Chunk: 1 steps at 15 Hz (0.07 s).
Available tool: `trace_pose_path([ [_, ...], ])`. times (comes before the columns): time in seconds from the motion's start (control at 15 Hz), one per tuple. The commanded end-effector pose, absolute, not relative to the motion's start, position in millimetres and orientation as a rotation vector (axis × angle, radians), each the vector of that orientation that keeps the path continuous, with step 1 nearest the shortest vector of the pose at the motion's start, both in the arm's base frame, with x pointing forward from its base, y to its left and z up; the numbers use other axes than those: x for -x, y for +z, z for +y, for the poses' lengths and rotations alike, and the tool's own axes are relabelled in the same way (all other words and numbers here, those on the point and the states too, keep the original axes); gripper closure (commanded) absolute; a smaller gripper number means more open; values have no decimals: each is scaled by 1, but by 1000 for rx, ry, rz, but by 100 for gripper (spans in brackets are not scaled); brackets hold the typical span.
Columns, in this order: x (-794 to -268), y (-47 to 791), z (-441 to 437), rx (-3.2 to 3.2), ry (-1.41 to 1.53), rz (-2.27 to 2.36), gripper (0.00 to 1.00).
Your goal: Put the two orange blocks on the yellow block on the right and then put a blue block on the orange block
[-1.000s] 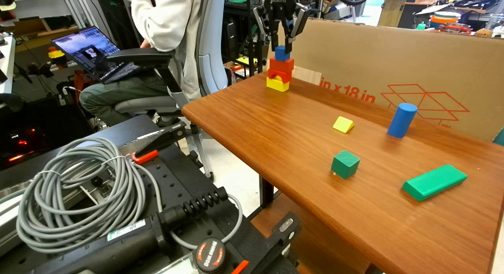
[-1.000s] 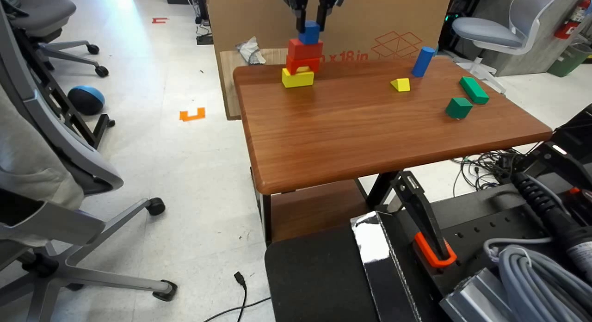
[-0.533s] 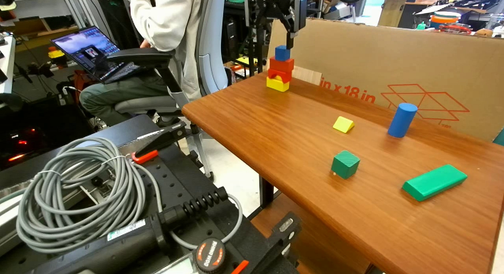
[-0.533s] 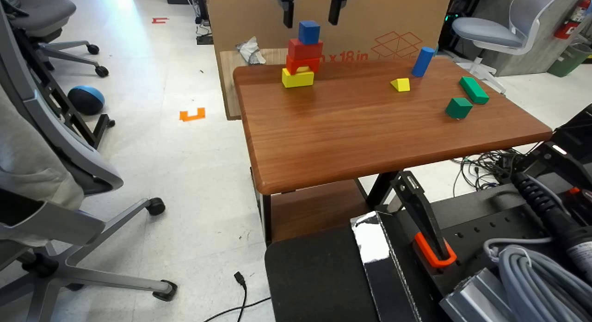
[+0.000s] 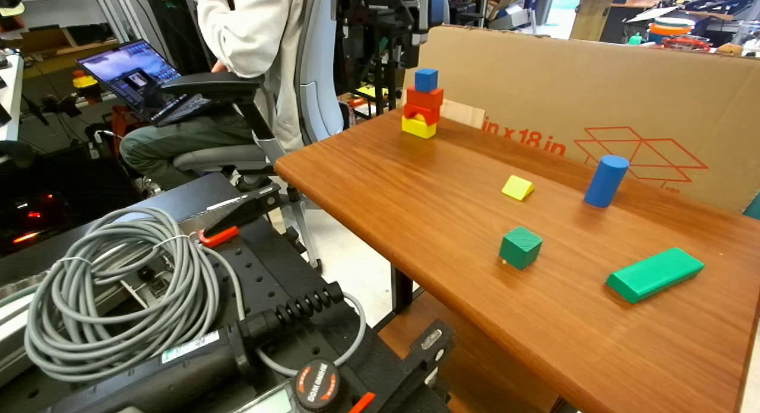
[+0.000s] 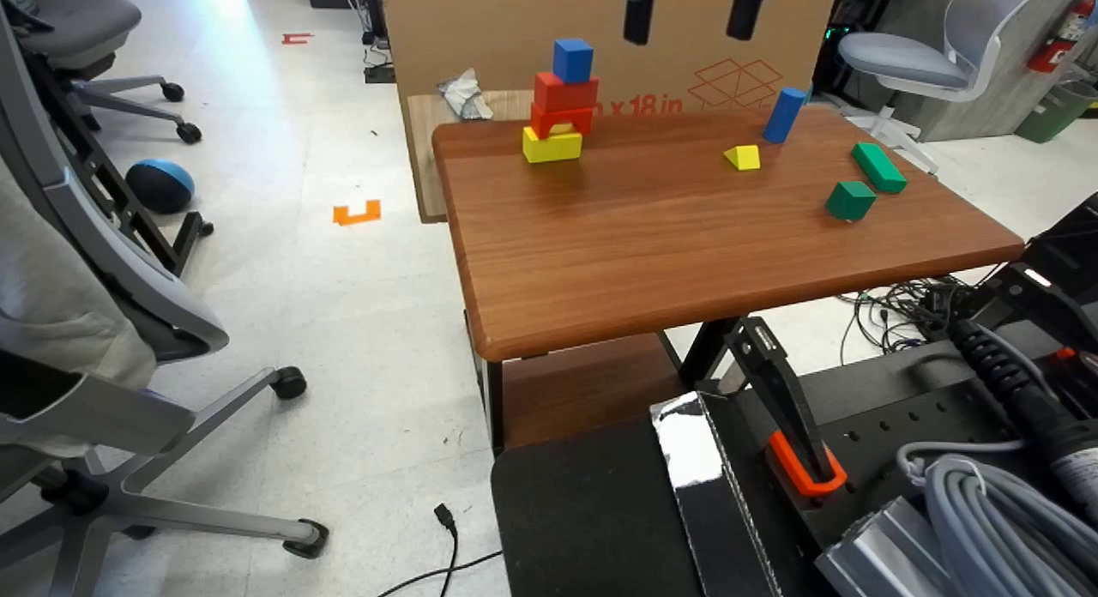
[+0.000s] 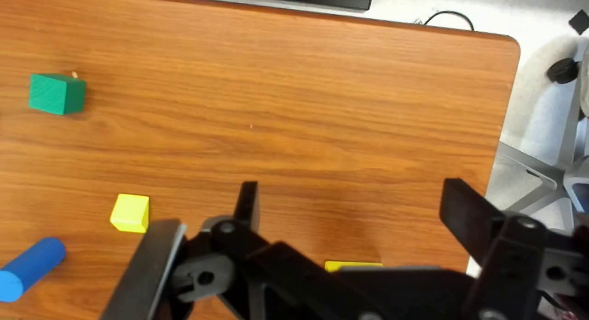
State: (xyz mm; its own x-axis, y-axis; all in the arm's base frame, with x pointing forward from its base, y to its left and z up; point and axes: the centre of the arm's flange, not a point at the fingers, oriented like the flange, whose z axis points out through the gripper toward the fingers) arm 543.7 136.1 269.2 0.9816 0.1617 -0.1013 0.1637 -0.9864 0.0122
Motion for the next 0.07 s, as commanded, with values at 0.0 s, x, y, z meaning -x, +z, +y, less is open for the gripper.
trace_pose_path([
  [0.0,-541,270,135,-3106,-158,254,0],
])
